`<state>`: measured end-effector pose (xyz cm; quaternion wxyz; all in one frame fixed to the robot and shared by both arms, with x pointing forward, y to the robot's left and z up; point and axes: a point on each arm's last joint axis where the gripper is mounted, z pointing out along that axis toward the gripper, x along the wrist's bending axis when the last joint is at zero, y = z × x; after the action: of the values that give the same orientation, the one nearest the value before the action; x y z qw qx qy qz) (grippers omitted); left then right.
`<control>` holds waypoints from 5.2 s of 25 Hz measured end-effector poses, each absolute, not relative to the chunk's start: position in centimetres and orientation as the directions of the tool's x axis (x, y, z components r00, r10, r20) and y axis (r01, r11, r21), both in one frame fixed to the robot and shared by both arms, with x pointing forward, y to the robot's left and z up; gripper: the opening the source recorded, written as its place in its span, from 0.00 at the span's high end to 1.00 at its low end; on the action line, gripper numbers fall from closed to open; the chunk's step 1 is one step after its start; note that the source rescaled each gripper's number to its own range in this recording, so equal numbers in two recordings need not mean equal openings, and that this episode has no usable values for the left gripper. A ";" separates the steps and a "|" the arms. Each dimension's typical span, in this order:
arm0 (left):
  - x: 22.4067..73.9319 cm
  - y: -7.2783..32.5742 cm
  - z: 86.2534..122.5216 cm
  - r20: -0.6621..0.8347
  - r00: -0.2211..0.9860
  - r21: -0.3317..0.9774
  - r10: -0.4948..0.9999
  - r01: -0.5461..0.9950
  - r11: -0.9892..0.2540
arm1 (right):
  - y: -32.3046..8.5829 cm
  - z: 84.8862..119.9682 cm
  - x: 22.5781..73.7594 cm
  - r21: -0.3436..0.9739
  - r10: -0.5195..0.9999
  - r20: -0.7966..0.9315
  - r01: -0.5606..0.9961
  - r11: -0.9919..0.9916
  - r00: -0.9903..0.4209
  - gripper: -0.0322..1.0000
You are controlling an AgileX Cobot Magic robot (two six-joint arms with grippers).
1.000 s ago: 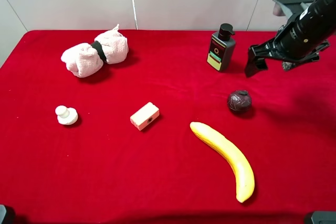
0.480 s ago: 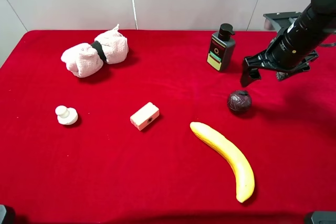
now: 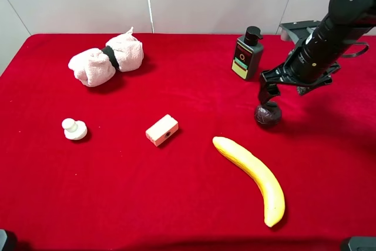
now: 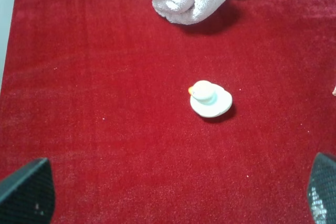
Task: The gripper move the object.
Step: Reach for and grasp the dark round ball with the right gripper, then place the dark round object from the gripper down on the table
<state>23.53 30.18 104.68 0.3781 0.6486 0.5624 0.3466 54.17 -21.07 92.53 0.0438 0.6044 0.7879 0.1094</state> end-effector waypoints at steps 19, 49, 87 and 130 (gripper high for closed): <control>23.5 30.2 104.7 0.024 0.127 0.880 0.992 0.467 -0.082 | -19.9 89.3 54.2 0.148 0.958 0.073 0.953 0.264 -0.277 0.00; 23.5 30.2 104.7 0.024 0.127 0.880 0.992 0.467 -0.082 | -19.9 88.0 53.9 0.083 0.960 0.079 0.961 0.262 -0.269 0.97; 23.5 30.2 104.7 0.024 0.127 0.880 0.992 0.467 -0.082 | -15.3 93.6 54.2 0.143 0.910 0.095 0.910 0.389 -0.404 0.96; 23.5 30.2 104.7 0.024 0.127 0.880 0.992 0.467 -0.082 | 3.9 96.4 61.2 0.234 0.597 0.025 0.585 0.776 -0.802 0.96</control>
<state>23.53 30.18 104.68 0.3781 0.6486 0.5624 0.3466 61.25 3.92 96.40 0.0252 0.3138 0.9421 0.1157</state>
